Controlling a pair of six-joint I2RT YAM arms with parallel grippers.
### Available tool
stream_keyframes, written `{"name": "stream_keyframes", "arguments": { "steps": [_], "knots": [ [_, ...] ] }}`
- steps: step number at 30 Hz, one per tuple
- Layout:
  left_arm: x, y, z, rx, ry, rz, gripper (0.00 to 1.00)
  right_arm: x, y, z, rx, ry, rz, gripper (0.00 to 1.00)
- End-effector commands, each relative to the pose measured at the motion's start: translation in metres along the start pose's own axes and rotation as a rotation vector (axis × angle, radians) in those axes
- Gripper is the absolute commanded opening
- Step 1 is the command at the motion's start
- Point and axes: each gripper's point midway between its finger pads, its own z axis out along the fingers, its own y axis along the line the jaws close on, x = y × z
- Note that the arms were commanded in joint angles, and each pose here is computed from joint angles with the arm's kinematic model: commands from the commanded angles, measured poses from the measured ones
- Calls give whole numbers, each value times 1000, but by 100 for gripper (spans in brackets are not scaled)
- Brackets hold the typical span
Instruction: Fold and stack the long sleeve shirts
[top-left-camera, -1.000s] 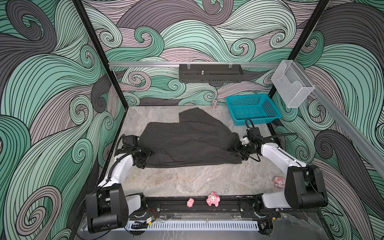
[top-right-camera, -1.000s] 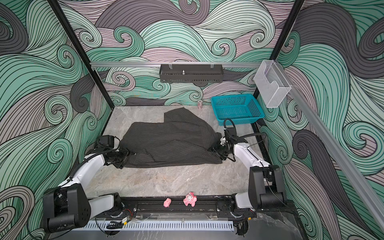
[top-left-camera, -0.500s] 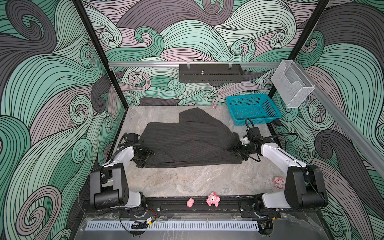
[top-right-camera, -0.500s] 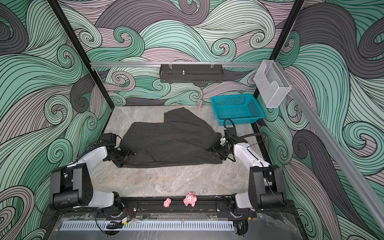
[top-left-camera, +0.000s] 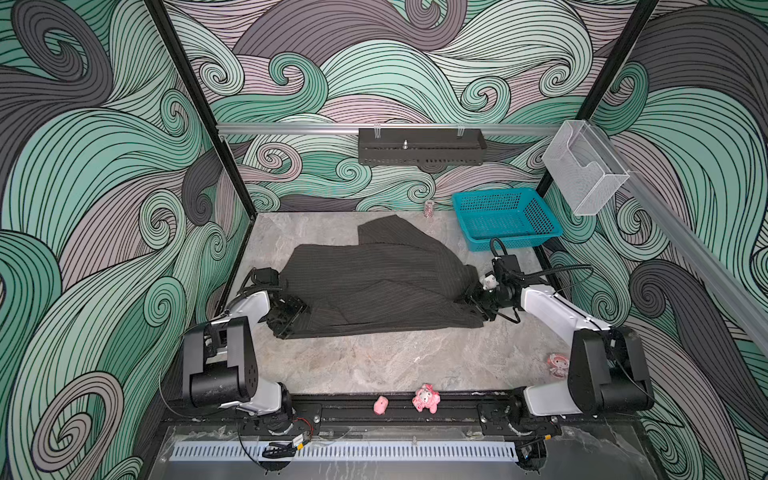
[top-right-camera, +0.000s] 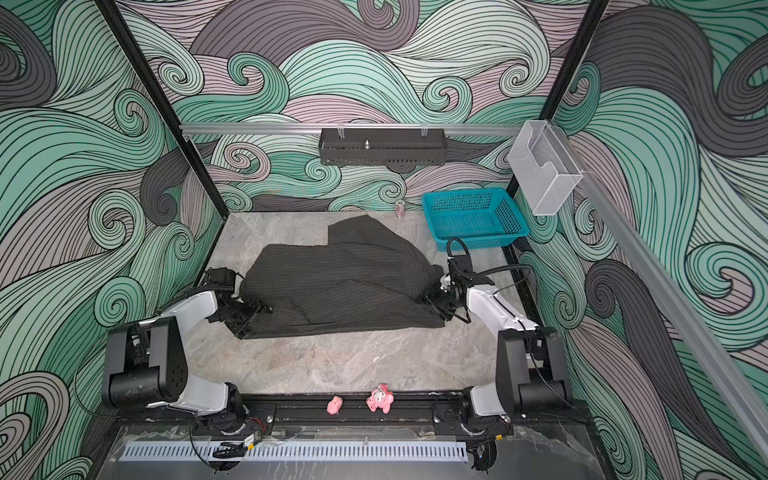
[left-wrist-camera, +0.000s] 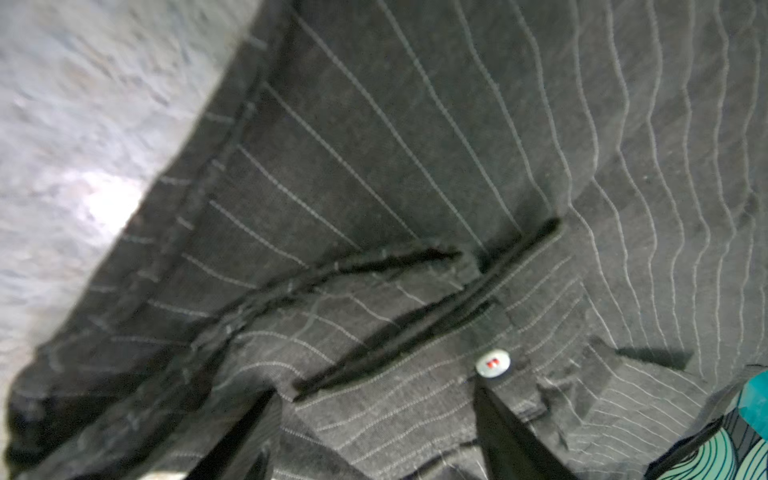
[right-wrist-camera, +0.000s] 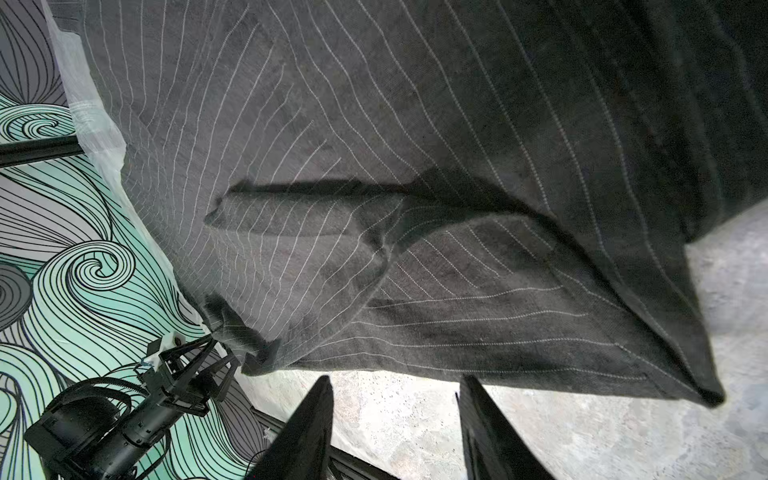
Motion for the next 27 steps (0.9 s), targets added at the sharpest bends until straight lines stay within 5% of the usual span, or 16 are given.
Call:
{"name": "stream_keyframes", "arguments": {
  "steps": [1,10,17,27],
  "knots": [
    [-3,-1,1,13,-2,-14,62,1,0,1,-1,6,-3,50],
    [-15,-33,-28,146,-84,26,0,4,-9,11,4,18,7,49],
    [-27,-64,-68,243,-164,83,0,9,-20,33,-16,48,36,41],
    [-55,-128,-124,422,-251,180,0,-6,-40,64,-3,35,96,0]
  ]
}}
